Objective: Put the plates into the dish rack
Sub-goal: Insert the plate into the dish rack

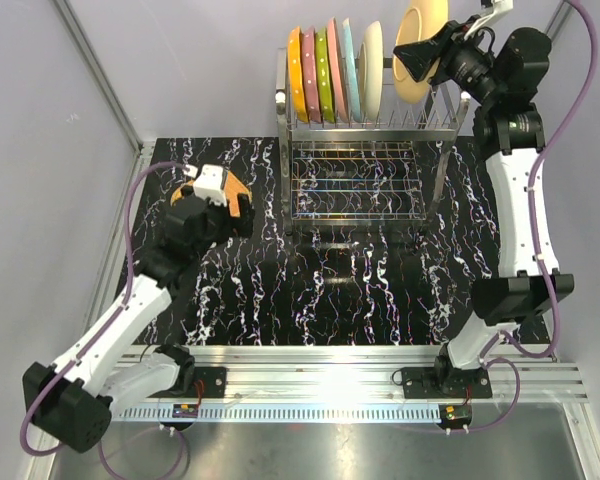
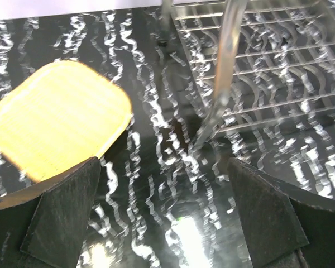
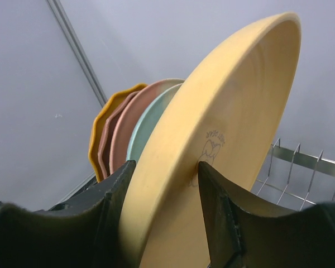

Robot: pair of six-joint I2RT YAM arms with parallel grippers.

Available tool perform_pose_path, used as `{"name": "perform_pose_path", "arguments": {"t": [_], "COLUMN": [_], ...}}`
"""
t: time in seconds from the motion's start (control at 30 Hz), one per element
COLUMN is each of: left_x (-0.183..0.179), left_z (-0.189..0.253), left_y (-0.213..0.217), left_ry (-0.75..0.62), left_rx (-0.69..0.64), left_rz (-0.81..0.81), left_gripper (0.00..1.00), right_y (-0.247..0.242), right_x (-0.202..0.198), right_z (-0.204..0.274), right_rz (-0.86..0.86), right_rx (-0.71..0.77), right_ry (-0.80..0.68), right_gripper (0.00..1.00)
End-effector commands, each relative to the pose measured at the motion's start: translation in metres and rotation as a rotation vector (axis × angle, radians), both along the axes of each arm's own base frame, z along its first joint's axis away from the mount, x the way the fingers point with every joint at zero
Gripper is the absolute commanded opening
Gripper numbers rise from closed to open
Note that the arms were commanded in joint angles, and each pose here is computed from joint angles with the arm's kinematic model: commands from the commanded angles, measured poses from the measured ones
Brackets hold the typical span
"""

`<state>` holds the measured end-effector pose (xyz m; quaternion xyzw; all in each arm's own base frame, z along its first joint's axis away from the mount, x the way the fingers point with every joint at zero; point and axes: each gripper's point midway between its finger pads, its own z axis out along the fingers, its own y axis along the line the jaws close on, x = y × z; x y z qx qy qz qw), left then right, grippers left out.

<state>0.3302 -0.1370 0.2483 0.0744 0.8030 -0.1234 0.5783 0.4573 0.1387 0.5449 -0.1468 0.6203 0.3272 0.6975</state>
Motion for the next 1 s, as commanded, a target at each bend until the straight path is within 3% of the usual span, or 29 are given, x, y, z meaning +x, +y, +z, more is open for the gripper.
{"name": "perform_pose_path", "arguments": {"t": [0.0,0.53,0.7,0.83,0.97], "left_x": [-0.005,-0.011,-0.011,-0.012,-0.011], "left_z": [0.001,0.018,0.018,0.018,0.018], "left_y": [0.019,0.024,0.025,0.025,0.026], "left_ry": [-0.104,-0.141,-0.14,-0.141,-0.14], "left_rx": [0.076,0.076,0.078,0.081,0.084], "left_rz": [0.067,0.084,0.09,0.089,0.092], "left_gripper": [0.99,0.99,0.99,0.99,0.99], "right_y": [0.007,0.012,0.013,0.014,0.013], "right_x": [-0.002,0.035,0.041,0.043,0.044], "right_z": [0.02,-0.014,-0.029,-0.034,-0.038], "right_rz": [0.064,0.085,0.081,0.089,0.087], "right_rx": [0.018,0.098,0.095,0.096,0.095], "right_ry": [-0.093,-0.021,0.007,0.019,0.031], "right_gripper": [0.01,0.01,0.06,0.2,0.43]}}
